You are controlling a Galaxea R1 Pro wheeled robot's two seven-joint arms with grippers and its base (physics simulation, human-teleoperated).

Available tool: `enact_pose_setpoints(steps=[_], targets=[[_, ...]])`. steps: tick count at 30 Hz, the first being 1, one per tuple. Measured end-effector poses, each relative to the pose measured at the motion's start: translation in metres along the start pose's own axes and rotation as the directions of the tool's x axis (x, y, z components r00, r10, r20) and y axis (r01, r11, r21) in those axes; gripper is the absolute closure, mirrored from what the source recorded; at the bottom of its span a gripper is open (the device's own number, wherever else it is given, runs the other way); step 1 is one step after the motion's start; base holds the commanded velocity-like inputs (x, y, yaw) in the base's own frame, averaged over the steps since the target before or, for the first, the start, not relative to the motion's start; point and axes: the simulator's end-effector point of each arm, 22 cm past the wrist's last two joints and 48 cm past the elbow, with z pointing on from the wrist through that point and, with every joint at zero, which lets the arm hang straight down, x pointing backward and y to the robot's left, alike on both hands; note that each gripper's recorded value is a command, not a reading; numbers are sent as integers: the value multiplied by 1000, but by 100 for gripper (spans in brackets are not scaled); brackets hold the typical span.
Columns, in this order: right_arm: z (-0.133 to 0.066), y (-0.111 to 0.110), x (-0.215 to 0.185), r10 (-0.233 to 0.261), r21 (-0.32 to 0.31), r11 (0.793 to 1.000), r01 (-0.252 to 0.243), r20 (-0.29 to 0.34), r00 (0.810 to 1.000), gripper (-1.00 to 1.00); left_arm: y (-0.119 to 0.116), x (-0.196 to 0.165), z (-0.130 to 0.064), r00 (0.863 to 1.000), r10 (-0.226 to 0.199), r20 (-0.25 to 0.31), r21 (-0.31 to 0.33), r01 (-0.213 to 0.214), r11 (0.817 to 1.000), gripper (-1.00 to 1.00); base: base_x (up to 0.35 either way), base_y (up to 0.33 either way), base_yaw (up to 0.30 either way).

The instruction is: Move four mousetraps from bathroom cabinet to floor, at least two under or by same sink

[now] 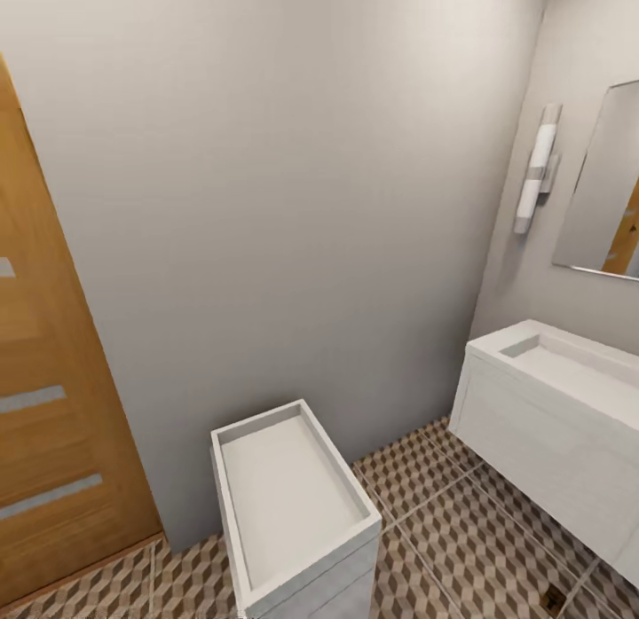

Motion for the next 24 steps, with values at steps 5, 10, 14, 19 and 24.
enact_pose_setpoints(steps=[5, 10, 14, 19, 24], targets=[[0, 0, 0, 0, 0, 1000, 0, 0, 1000, -100, 0, 0, 0, 1000, 0, -1, 0, 0, 1000, -100, 0, 0, 273], [0, 0, 0, 0, 0, 1000, 0, 0, 1000, -100, 0, 0, 0, 1000, 0, 0, 0, 0, 1000, -100, 0, 0, 273], [0, 0, 0, 0, 0, 1000, 0, 1, 1000, -100, 0, 0, 0, 1000, -1, 1, 0, 1, 1000, -100, 0, 0, 273], [0, 0, 0, 0, 0, 1000, 0, 1, 1000, -100, 0, 0, 0, 1000, -3, 1, 0, 3, 1000, -100, 0, 0, 273], [0, 0, 0, 0, 0, 1000, 0, 1, 1000, -100, 0, 0, 0, 1000, -3, 1, 0, 3, 1000, -100, 0, 0, 273]])
